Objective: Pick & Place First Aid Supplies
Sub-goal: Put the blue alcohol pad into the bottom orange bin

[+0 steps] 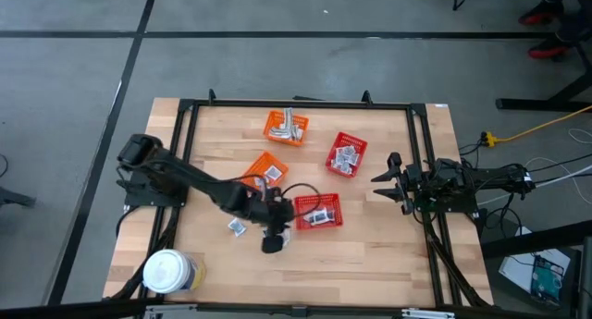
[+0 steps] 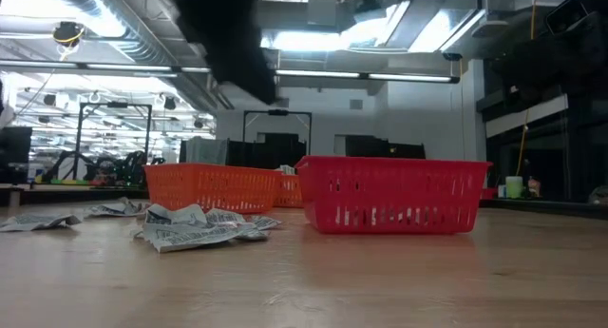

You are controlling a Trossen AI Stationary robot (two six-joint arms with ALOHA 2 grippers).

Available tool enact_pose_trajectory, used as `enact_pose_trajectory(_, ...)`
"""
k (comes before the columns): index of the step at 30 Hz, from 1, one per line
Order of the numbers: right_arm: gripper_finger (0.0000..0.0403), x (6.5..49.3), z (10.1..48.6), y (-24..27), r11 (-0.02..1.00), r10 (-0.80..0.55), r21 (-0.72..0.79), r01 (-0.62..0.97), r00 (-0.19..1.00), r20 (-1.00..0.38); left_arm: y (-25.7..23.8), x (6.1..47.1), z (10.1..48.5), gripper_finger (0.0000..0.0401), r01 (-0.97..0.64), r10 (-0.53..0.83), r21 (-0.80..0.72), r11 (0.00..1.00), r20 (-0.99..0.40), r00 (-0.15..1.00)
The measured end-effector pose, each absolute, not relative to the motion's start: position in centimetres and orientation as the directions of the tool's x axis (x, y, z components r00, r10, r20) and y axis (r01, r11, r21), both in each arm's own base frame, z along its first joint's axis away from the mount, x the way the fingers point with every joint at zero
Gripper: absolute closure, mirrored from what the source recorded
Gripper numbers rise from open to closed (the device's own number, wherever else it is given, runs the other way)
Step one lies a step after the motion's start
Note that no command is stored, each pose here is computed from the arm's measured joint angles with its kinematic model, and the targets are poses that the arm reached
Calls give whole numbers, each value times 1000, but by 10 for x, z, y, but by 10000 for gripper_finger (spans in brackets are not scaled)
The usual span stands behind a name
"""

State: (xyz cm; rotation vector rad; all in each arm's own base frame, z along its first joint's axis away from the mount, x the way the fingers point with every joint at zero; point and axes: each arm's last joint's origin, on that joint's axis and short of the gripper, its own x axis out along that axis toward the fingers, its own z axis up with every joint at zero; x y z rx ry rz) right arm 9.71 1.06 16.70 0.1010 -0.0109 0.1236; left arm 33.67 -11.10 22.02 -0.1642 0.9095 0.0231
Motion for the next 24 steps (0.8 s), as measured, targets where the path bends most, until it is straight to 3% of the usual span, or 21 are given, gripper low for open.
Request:
enact_pose_trajectory(16,240,97,167,11,987,123,100,-124,992,17,-136,266,231,311,-285,187,83,955,-915,357)
enact_pose_trajectory(20,240,97,167,11,987,123,100,-124,992,17,-135,256,232,307,-349,249,99,932,-874,418)
enact_pose_trajectory(24,240,97,167,11,987,123,100,-124,992,17,-119,224,223,306,-503,242,-46,863,-837,490)
